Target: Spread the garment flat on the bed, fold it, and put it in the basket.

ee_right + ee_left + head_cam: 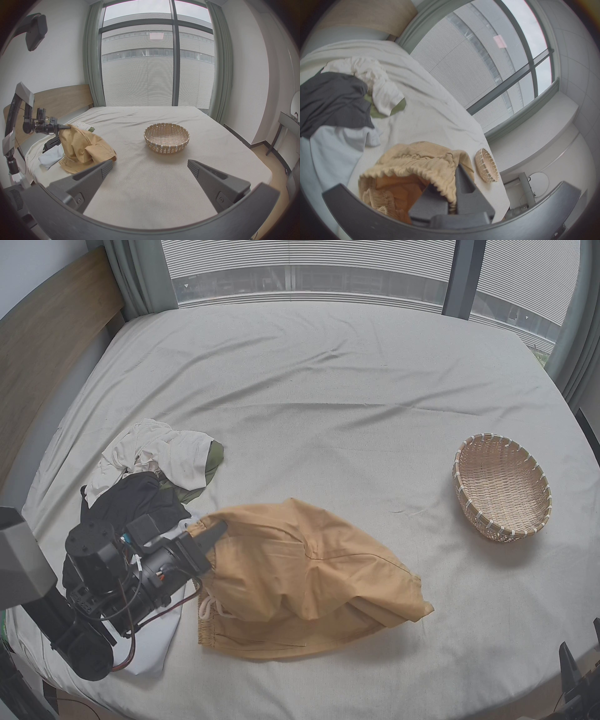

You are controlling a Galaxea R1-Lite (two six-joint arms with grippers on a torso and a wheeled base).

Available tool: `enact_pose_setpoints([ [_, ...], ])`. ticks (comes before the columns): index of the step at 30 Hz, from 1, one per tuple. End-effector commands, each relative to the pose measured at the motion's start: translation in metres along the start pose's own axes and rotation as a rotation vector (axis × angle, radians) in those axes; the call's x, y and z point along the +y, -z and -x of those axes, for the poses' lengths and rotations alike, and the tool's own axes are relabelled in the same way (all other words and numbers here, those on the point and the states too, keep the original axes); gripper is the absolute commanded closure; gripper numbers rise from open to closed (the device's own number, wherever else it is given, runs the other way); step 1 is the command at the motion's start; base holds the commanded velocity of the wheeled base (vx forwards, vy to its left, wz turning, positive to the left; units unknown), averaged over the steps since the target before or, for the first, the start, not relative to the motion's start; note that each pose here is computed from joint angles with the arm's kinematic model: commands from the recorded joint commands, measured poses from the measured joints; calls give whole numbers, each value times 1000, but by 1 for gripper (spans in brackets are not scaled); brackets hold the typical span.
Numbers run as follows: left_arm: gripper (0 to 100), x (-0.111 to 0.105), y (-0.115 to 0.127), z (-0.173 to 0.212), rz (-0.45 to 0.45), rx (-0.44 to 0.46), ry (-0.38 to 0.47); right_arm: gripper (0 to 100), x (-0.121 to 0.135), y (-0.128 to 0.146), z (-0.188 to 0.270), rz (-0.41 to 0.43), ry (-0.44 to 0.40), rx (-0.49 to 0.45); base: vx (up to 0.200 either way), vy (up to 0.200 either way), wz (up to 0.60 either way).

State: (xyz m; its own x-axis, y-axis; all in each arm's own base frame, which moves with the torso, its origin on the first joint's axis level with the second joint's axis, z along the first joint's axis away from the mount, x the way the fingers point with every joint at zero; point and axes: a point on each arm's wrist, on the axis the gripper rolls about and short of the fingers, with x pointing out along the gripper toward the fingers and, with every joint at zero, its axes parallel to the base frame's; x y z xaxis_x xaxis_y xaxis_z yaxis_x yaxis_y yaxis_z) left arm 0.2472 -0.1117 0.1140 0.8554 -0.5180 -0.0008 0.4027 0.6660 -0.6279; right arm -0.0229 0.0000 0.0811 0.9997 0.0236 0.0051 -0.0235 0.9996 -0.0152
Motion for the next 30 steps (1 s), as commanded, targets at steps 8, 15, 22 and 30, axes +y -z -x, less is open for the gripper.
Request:
enact_pose_setpoints([
  [8, 100, -15, -28, -3, -104, -95, 99, 0, 0, 3, 0, -17, 4, -16, 0, 0, 0],
  [15, 100, -16, -26, 5, -129, -70, 113, 0, -1, -67, 6, -15, -34, -158, 0, 0, 0],
  [22, 100, -10, -28, 9, -140, -71, 89, 0, 2, -83, -23, -275, -375, 72, 0, 0, 0],
  [30, 100, -8, -25, 11, -138, -56, 79, 0, 23, -113, -97, -448, -468, 270, 0, 0, 0],
])
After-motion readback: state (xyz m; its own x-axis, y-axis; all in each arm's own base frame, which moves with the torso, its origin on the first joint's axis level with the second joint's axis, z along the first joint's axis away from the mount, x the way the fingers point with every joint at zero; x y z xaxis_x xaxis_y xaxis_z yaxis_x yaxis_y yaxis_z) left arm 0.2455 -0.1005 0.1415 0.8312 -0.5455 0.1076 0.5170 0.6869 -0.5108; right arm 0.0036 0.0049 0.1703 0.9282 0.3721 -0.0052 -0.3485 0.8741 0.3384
